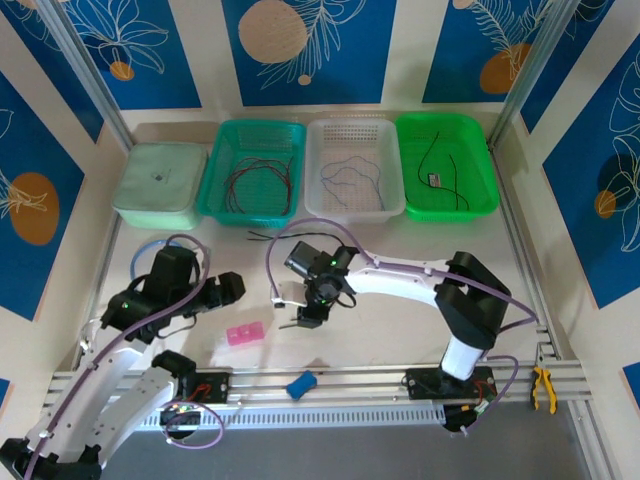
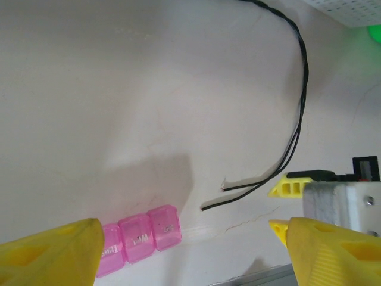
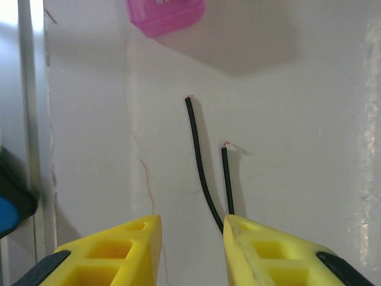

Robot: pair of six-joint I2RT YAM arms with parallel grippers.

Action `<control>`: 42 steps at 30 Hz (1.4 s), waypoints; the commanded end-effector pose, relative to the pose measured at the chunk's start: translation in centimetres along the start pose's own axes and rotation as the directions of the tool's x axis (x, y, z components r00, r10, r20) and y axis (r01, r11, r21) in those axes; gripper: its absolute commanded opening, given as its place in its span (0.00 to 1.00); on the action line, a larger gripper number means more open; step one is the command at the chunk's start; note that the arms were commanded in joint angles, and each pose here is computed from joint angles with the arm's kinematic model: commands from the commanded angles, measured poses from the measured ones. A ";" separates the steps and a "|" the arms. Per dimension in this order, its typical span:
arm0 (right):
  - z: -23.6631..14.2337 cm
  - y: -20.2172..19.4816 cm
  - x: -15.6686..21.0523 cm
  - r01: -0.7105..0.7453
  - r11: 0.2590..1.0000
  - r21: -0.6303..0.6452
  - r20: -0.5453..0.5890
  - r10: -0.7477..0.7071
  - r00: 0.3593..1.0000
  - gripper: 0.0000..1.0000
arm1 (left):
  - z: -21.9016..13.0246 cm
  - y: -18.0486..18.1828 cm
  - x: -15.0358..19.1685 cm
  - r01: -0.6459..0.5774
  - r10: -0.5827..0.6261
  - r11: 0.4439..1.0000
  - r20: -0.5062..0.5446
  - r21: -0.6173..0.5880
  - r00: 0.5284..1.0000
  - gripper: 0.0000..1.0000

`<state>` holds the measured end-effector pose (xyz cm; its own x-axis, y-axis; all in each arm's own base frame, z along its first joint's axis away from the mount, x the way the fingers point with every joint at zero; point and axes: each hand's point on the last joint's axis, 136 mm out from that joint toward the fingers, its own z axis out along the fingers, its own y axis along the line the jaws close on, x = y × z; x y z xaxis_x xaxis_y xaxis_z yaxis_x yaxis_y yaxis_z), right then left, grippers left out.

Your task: Untangle the cables

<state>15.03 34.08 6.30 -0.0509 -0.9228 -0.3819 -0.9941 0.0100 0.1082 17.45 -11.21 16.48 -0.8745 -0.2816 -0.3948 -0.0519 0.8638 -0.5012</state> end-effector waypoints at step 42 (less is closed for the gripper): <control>5.2 -2.7 1.5 -0.072 0.997 0.036 -0.161 0.077 0.984 0.34 | -0.6 0.2 0.2 0.017 -0.017 1.000 0.017 0.011 1.000 0.80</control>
<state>16.86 35.01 1.77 -0.1028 -0.9592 -0.2634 -0.9898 0.0723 0.1230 16.95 -11.01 15.89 -0.8720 -0.2908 -0.3938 -0.0566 0.8589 -0.5090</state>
